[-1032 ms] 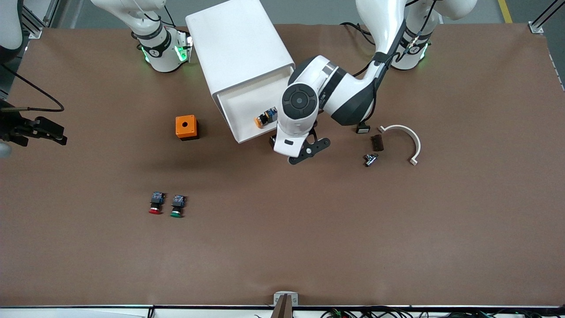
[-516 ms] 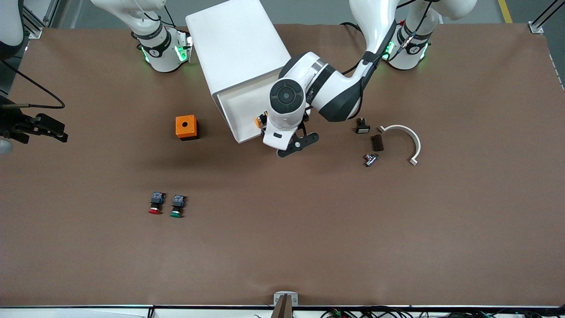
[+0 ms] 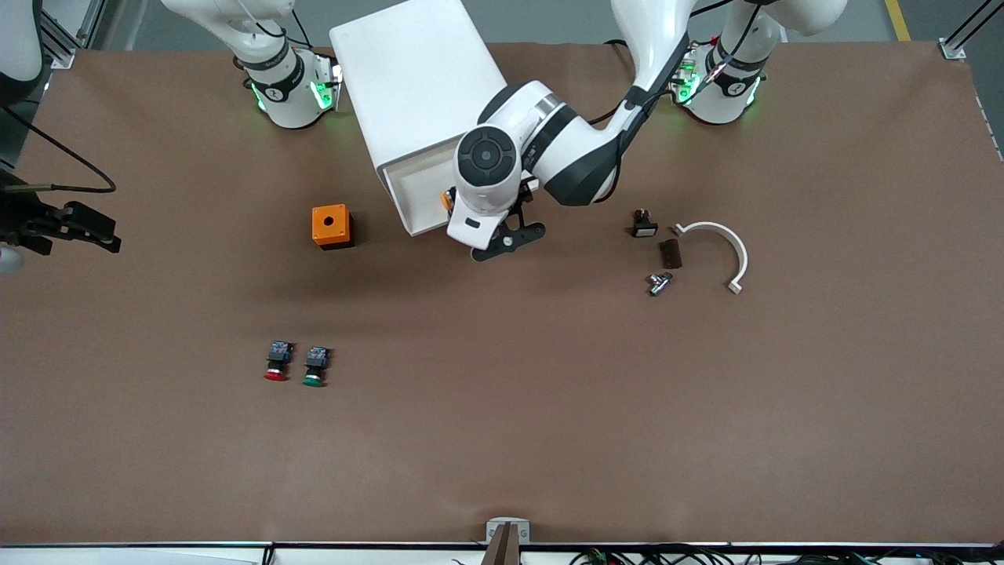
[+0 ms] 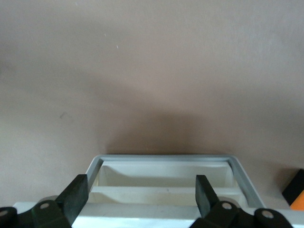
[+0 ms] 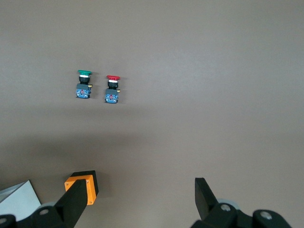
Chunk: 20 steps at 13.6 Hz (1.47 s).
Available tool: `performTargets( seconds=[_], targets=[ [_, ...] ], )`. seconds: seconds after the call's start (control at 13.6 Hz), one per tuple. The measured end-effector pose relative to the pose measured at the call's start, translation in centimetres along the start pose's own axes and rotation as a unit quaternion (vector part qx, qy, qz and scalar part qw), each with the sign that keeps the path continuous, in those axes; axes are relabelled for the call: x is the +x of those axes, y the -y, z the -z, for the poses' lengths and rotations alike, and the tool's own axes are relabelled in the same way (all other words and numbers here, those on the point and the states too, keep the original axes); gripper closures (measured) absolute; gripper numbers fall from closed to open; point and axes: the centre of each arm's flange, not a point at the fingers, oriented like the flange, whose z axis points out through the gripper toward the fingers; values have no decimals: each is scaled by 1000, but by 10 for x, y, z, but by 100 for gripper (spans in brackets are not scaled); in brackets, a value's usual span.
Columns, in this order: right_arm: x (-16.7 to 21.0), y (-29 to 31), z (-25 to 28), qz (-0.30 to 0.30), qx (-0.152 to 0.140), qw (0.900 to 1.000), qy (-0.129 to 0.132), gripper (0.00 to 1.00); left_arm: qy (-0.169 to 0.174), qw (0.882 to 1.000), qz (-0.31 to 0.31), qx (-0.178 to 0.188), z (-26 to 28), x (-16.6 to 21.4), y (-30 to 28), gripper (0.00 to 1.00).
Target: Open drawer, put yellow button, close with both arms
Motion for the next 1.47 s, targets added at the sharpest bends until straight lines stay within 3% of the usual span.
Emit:
performTargets(
  seconds=[0.96, 1.47],
  targets=[
    [0, 0, 0, 0, 0, 1000, 1, 0, 40, 998, -33, 22, -34, -68, -16, 0],
    [0, 0, 0, 0, 0, 1000, 0, 0, 54, 997, -37, 46, -47, -80, -13, 0]
  ],
)
